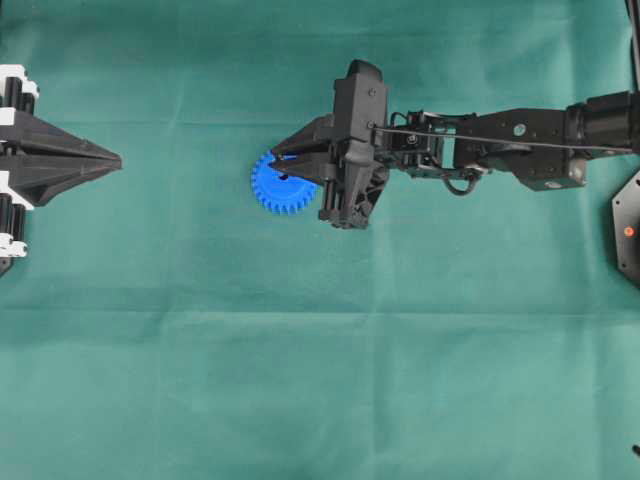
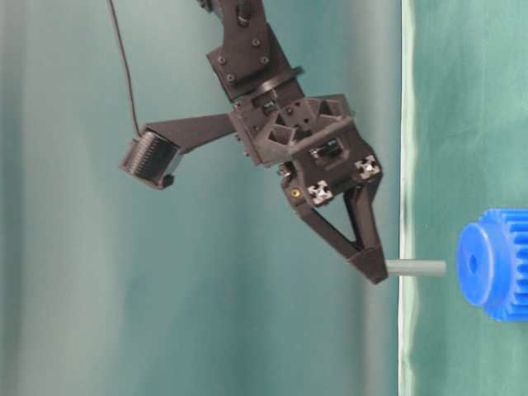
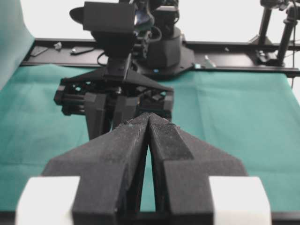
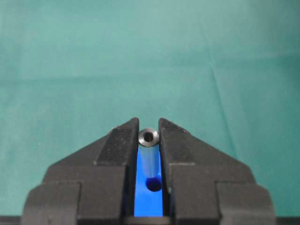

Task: Insert the shaft placed at a random location into the center hole of the medium gear at another random location.
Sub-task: 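Align the held shaft above the gear hole with the right gripper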

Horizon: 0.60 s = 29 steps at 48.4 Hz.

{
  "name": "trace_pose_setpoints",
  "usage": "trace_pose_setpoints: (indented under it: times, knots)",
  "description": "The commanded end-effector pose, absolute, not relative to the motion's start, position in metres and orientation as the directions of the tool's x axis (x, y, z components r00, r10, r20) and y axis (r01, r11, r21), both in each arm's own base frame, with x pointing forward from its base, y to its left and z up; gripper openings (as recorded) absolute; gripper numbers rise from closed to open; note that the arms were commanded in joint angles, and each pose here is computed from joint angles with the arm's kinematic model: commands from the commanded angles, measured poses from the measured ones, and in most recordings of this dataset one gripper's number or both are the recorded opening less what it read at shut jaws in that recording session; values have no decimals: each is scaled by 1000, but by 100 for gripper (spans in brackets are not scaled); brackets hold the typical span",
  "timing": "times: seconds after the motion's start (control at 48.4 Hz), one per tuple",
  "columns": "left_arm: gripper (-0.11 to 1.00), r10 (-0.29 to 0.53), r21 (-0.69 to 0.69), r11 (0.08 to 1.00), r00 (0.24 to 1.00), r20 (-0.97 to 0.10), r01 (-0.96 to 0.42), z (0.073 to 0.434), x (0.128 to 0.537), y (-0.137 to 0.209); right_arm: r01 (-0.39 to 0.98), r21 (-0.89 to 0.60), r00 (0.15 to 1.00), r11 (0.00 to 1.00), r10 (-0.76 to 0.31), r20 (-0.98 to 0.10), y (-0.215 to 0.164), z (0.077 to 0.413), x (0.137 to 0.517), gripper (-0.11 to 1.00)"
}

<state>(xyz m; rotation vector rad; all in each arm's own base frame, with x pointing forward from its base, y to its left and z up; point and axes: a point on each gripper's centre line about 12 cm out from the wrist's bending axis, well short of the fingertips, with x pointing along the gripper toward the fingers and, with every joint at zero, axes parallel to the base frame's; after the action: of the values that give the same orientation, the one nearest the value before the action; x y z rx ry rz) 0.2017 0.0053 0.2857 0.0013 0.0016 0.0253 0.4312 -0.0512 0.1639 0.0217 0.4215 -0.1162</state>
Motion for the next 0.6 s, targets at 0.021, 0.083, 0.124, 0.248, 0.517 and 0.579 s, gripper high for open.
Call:
trace_pose_setpoints:
  times: [0.021, 0.083, 0.124, 0.248, 0.517, 0.579]
  knots:
    - [0, 26, 3, 1000, 999, 20, -26, 295, 205, 6, 133, 3, 914, 991, -121, -387, -57, 170, 434, 13]
    - [0, 26, 1, 1000, 999, 21, -26, 295, 205, 6, 136, 3, 913, 991, -124, -390, -59, 167, 435, 13]
    - [0, 26, 3, 1000, 999, 21, -26, 295, 205, 6, 139, 3, 911, 990, -127, -393, -60, 164, 435, 13]
    - [0, 26, 1, 1000, 999, 21, -26, 295, 205, 6, 139, 3, 910, 990, -127, -394, -60, 159, 436, 13]
    - [0, 26, 4, 1000, 999, 21, -26, 295, 205, 6, 141, 6, 907, 990, -126, -401, -60, 152, 437, 13]
    - [0, 26, 4, 1000, 999, 21, -26, 295, 205, 6, 141, 6, 907, 990, -126, -401, -60, 151, 437, 13]
